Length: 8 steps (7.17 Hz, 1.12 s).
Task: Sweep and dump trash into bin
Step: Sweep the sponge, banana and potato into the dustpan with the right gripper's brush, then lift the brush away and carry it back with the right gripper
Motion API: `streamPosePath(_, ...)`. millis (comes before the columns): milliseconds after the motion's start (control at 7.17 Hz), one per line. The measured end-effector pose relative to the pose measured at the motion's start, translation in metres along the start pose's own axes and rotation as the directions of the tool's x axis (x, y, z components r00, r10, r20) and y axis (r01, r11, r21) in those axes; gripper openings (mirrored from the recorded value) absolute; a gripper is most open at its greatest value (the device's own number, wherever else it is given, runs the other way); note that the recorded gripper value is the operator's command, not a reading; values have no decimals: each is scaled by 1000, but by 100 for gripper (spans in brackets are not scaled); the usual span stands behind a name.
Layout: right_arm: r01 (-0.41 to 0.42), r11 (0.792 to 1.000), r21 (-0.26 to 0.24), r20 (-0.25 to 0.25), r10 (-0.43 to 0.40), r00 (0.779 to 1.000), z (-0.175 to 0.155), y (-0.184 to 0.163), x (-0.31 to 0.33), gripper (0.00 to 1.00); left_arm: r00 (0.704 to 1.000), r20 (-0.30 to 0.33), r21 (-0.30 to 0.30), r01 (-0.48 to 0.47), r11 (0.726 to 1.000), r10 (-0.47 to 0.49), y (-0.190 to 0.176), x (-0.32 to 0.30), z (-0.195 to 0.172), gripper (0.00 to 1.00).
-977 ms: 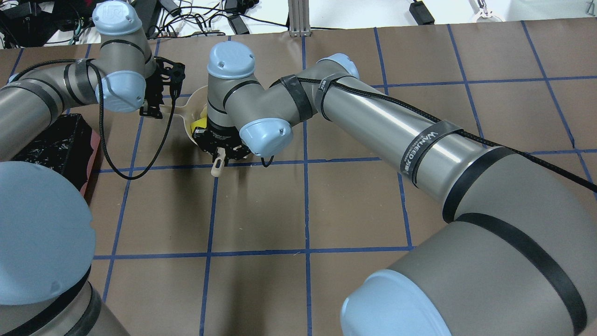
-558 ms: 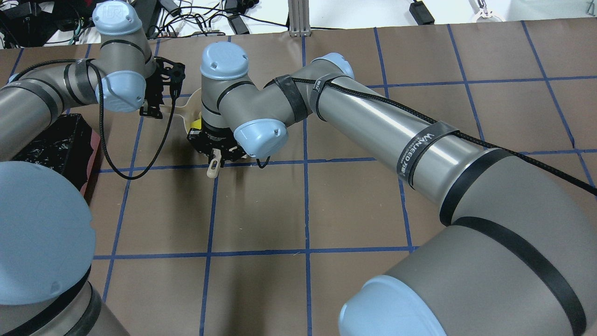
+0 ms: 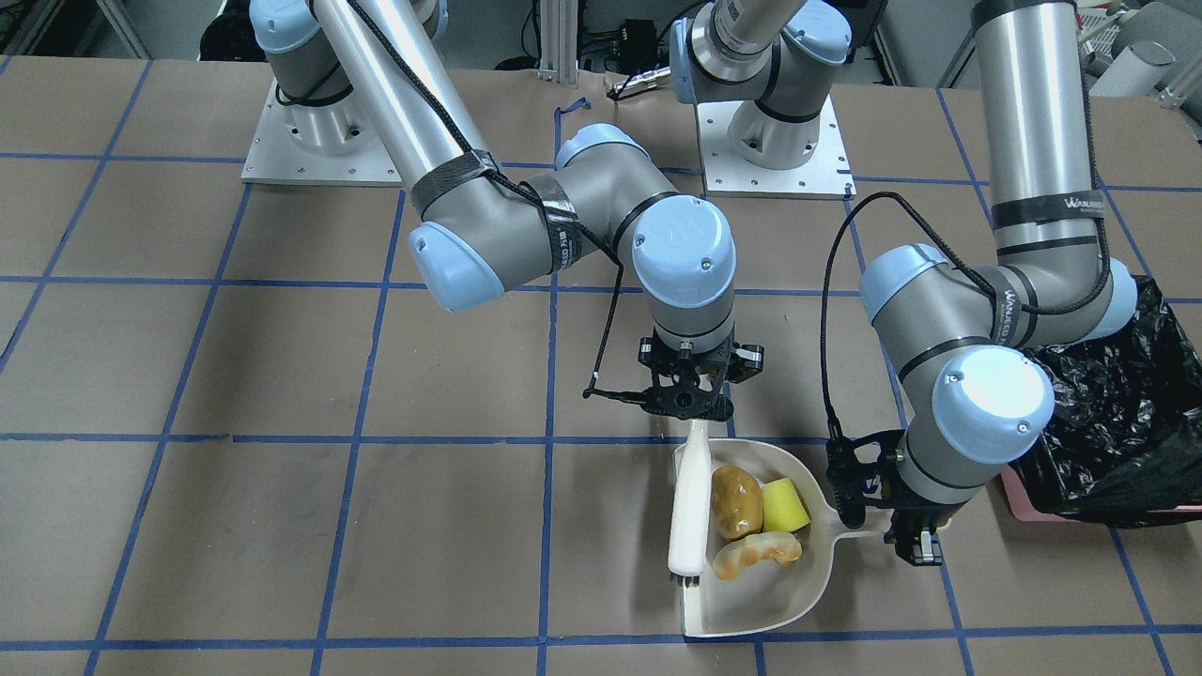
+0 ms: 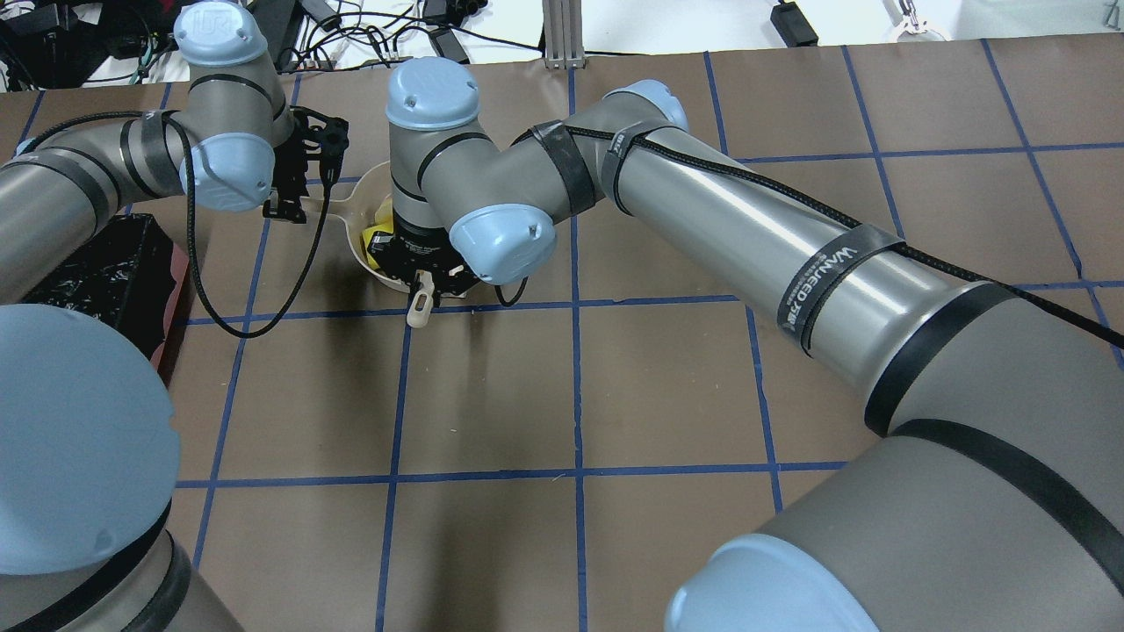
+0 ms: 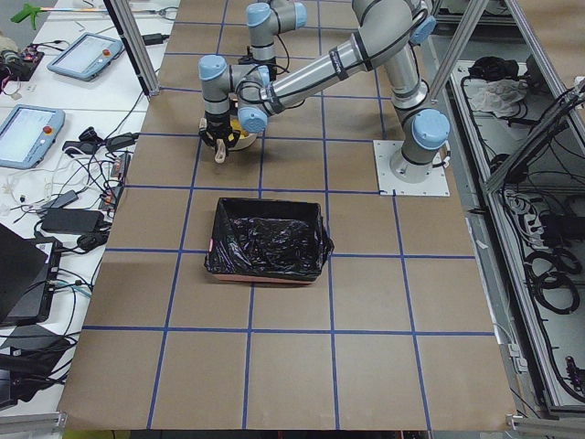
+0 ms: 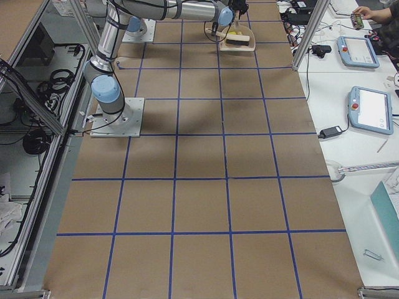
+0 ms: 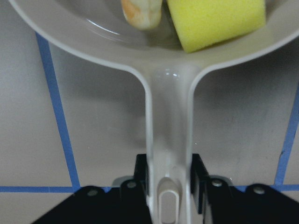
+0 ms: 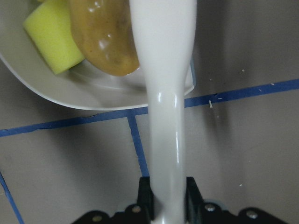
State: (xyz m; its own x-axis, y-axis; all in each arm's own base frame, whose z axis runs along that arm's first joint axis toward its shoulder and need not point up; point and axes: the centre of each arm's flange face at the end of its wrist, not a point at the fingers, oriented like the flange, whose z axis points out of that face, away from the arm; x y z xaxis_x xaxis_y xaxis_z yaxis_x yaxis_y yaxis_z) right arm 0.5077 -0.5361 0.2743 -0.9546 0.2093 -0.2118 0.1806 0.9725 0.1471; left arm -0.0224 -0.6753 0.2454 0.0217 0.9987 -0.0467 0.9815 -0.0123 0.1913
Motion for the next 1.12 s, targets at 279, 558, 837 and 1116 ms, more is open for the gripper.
streamPosePath(279, -26, 1000, 3, -83, 27, 996, -18, -6, 21, 0, 1000, 0, 0, 1, 1000, -1, 0, 0, 0, 5)
streamPosePath(558, -17, 1000, -25, -126, 14, 992, -66, -34, 72, 0, 1000, 0, 1, 1, 1000, -1, 0, 0, 0, 4)
streamPosePath(837, 45, 998, -43, -169, -51, 984, -115, -57, 147, 0, 1000, -1, 1, 0, 1000, 0, 0, 0, 1, 4)
streamPosePath(1116, 78, 996, -41, -202, -85, 976, -143, -74, 230, 0, 1000, -1, 1, 0, 1000, 0, 0, 0, 1, 4)
